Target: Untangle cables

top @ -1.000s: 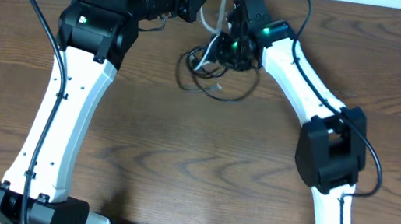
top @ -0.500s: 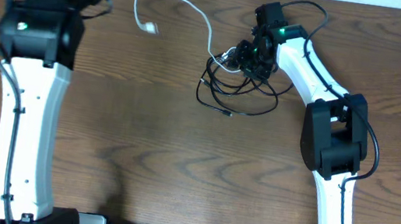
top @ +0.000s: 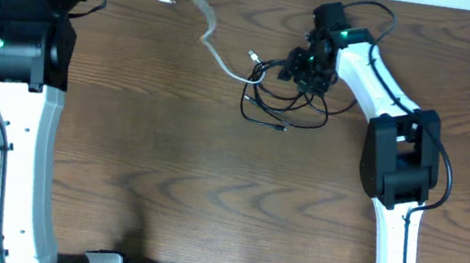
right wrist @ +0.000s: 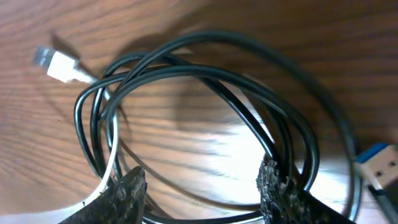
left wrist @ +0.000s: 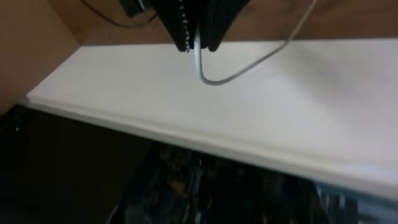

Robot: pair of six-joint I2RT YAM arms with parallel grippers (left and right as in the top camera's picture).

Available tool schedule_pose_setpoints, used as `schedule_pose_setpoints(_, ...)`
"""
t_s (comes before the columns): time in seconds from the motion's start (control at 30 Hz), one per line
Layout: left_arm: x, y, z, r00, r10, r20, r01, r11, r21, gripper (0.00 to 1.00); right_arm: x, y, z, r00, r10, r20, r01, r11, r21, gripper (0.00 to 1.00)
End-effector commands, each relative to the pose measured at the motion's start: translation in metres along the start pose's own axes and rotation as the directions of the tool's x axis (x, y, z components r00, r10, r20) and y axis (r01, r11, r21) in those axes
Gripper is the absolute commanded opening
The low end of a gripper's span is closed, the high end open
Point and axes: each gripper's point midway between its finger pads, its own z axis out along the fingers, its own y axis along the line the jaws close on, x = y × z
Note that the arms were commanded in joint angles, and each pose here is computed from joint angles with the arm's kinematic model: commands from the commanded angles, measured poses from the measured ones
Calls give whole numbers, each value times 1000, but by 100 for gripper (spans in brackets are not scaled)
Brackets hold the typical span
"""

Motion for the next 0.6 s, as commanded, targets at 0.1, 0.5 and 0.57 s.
schedule_pose_setpoints(0.1, -35, -34, -39, 994, 6, 105, -10, 999, 40, 8, -7, -25, 2, 1000, -14, -8, 14, 999, 30, 56)
schedule_pose_setpoints(0.5, -77, -84, -80, 974, -124, 189, 63, 951, 302, 7, -7, -26, 2, 1000, -28, -11, 28, 999, 32, 60)
schedule_pose_setpoints(0.57, -83, -82, -86, 970, -139, 198, 72, 948, 310, 7, -6, -25, 2, 999, -30, -12, 31, 999, 29, 60)
